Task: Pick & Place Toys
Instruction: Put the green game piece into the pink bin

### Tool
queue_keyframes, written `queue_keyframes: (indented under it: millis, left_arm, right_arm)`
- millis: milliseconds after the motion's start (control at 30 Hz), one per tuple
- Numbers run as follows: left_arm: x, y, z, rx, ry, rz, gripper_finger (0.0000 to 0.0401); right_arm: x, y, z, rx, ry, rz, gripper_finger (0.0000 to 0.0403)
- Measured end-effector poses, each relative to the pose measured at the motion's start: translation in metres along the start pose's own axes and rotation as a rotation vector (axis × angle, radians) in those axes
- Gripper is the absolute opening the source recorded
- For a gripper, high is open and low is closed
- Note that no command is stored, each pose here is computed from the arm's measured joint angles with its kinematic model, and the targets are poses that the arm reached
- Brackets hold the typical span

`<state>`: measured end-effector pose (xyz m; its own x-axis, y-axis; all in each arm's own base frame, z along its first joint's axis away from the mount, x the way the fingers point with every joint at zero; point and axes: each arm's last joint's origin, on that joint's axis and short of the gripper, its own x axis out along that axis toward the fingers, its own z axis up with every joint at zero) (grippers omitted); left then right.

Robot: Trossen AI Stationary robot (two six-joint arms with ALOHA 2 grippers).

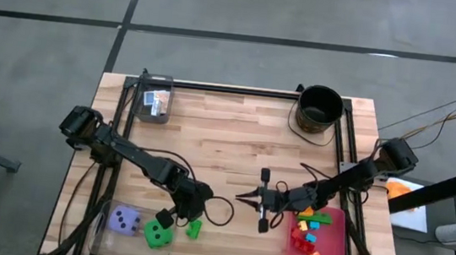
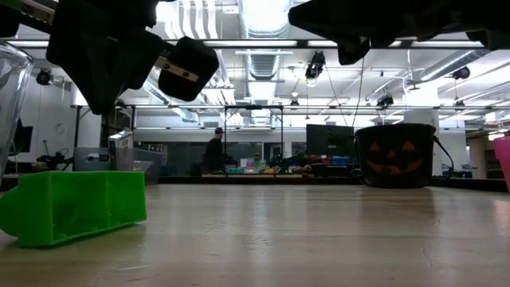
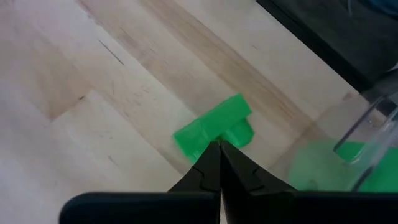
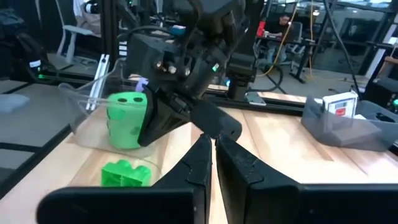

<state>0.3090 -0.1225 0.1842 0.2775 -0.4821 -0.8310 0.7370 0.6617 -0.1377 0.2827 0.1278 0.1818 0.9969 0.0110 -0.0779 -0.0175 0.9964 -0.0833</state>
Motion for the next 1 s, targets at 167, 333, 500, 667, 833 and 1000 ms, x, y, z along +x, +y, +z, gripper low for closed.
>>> queue_keyframes:
  millis: [167, 333, 500, 667, 833, 1000]
  left_arm:
    - [0.0, 0.0, 0.0, 0.012, 0.0, 0.0, 0.0]
    - [-0.001, 0.002, 0.001, 0.031, 0.008, 0.073, 0.0]
    - [0.0, 0.0, 0.001, 0.016, 0.006, 0.033, 0.0]
    - [0.011, 0.002, -0.001, 0.006, 0.007, -0.008, 0.0]
    - [0.027, 0.008, -0.005, 0.004, 0.044, -0.027, 0.0]
    - [0.026, 0.009, -0.001, 0.037, 0.032, -0.031, 0.0]
  right_arm:
    - [-0.002, 0.0, 0.003, 0.004, -0.011, 0.007, 0.0022]
    - [0.0, 0.005, -0.004, 0.015, 0.015, 0.084, 0.0023]
    - [0.001, 0.006, -0.008, 0.027, 0.032, 0.074, 0.0023]
    - [-0.001, 0.002, -0.003, 0.024, 0.017, 0.001, 0.0023]
    - [-0.004, -0.001, 0.006, 0.025, -0.004, -0.05, 0.0023]
    - [-0.005, 0.0, 0.007, 0.02, 0.003, -0.046, 0.0023]
